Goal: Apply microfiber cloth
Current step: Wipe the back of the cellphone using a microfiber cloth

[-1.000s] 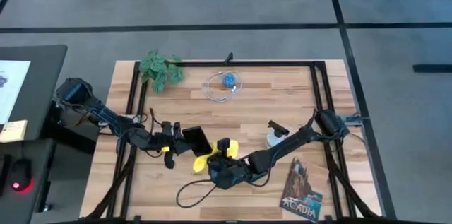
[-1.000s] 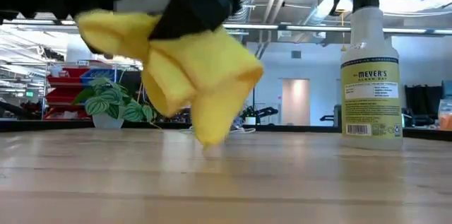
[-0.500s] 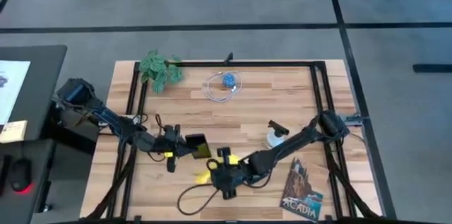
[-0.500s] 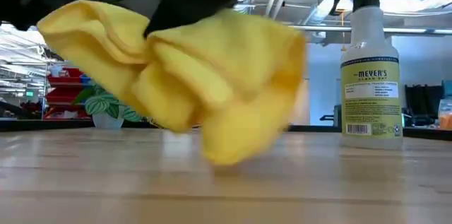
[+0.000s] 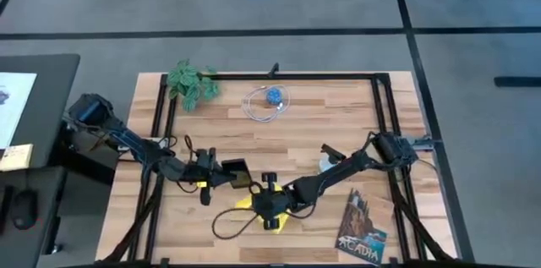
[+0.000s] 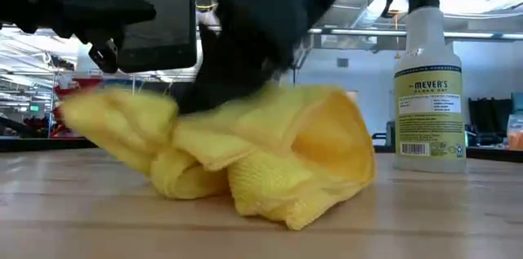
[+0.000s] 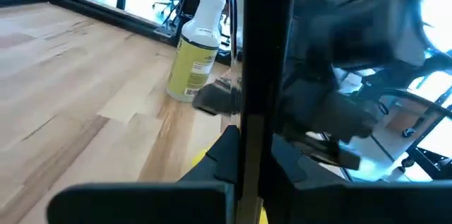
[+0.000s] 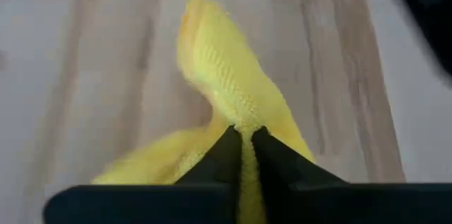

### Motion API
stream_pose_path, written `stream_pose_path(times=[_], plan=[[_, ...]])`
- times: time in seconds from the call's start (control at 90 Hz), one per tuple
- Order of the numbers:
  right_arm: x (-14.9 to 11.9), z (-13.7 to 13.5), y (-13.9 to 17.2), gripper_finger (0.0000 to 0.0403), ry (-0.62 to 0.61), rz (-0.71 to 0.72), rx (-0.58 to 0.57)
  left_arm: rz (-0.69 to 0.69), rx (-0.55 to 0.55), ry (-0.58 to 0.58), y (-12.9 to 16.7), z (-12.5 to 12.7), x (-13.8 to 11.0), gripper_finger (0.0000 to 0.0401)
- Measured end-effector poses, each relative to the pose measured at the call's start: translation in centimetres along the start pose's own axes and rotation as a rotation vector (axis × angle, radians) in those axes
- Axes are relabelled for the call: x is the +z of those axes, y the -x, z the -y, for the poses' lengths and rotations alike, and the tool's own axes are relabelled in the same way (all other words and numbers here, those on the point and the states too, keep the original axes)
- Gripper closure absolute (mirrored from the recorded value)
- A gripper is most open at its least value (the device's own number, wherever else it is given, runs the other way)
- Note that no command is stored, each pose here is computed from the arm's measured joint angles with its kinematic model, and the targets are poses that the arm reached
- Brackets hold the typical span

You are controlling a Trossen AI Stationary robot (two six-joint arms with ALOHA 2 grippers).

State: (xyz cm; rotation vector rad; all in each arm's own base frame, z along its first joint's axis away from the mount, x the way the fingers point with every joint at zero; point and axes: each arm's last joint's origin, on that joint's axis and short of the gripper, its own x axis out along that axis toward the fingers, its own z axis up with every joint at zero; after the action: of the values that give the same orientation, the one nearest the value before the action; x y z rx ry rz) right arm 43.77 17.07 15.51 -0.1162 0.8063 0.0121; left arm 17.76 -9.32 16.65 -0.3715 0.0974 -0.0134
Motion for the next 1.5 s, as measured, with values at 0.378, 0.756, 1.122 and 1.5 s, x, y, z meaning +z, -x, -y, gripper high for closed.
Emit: stream_pose_path(times=[0.378,0.756,1.122,1.5], plan=[[3.9,3.3,7.6,0.0164,-0.259,0.046,-0.047,-0.027,-0.046,-0.081,0.0,0.1,-0.1,0.0392],[7.0,5.4,7.9,0.0183,-0.306,0.327,-0.086,-0.046,-0.124,-0.17,-0.2,1.1,0.2,0.039],[7.4,4.7,7.6,0.0383,-0.22,0.383,-0.034,-0.072,-0.117,-0.241,-0.7,1.8,0.6,0.0385],[5.9,3.8,9.1,0.0385,-0.173,0.251,-0.239,-0.113,-0.136,-0.28,-0.6,1.7,0.2,0.0275]])
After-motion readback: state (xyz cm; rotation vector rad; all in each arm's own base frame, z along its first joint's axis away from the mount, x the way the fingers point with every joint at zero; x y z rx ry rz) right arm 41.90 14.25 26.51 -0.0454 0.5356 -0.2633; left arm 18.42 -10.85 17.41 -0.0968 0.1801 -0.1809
